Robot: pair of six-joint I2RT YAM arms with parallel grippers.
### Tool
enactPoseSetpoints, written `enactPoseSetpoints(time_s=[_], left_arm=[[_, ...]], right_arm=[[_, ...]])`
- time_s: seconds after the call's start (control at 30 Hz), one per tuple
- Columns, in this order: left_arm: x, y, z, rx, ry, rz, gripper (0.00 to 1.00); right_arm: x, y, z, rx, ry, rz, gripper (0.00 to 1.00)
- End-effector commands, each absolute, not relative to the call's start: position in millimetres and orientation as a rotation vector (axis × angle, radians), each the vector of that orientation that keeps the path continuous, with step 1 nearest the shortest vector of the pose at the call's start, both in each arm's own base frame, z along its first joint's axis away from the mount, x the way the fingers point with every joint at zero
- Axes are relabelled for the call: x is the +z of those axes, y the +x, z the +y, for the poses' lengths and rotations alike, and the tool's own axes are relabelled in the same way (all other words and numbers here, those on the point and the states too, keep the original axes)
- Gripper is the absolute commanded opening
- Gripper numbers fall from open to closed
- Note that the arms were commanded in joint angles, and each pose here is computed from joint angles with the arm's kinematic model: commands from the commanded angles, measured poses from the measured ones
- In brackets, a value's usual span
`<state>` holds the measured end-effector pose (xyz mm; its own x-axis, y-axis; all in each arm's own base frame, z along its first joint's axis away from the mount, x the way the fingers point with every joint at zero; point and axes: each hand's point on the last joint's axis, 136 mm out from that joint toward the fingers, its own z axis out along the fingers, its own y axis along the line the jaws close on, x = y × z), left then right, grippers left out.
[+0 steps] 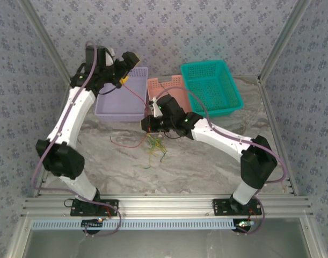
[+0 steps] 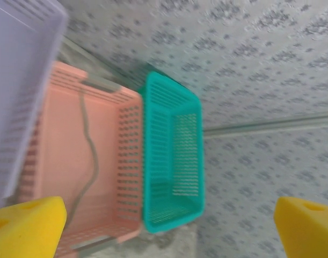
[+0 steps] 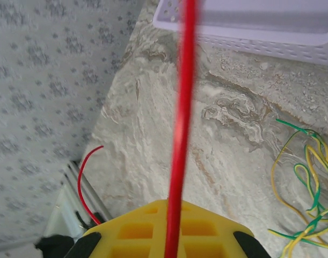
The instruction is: Untangle the cables
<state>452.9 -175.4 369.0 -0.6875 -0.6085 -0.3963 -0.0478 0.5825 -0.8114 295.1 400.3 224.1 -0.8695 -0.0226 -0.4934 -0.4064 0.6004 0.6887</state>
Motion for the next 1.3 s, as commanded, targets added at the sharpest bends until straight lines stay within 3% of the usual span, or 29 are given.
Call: enactPoseSetpoints(time_s=[0.0, 0.17, 0.33, 0.5, 0.6, 0.73, 0.87, 1.0, 1.27], left_arm=[[404, 395, -123, -0.772, -0.488, 2.073, 0.99], [396, 356, -83, -0.569, -0.515, 2.094, 0.99], [383, 349, -53, -0.480, -0.540, 2.125, 0.99], [388, 332, -109, -0.715, -0.262, 2.136, 0.73], [376, 300, -163, -0.780, 0.030, 2.158, 0.65], [335, 268, -205, -0.730, 0.357, 2.193, 0.71], [291, 264, -210, -0.571, 0.521, 2.235, 0.81], [262, 266, -213, -0.435, 0.640, 2.223, 0.84], [234, 268, -217, -0.275, 0.730, 2.191, 0.80]], right_arm=[[228, 302, 405, 1.280, -0.217, 2.465, 0.00], [223, 317, 406, 1.313, -0.127, 2.497, 0.00], [220, 320, 402, 1.298, -0.099, 2.516, 0.00], [216, 326, 396, 1.293, -0.025, 2.532, 0.00], [214, 333, 396, 1.302, 0.026, 2.549, 0.00], [215, 338, 396, 1.295, 0.051, 2.573, 0.00], [217, 339, 396, 1.313, 0.074, 2.580, 0.00], [221, 337, 397, 1.332, 0.079, 2.575, 0.00], [225, 332, 396, 1.348, 0.079, 2.573, 0.00]])
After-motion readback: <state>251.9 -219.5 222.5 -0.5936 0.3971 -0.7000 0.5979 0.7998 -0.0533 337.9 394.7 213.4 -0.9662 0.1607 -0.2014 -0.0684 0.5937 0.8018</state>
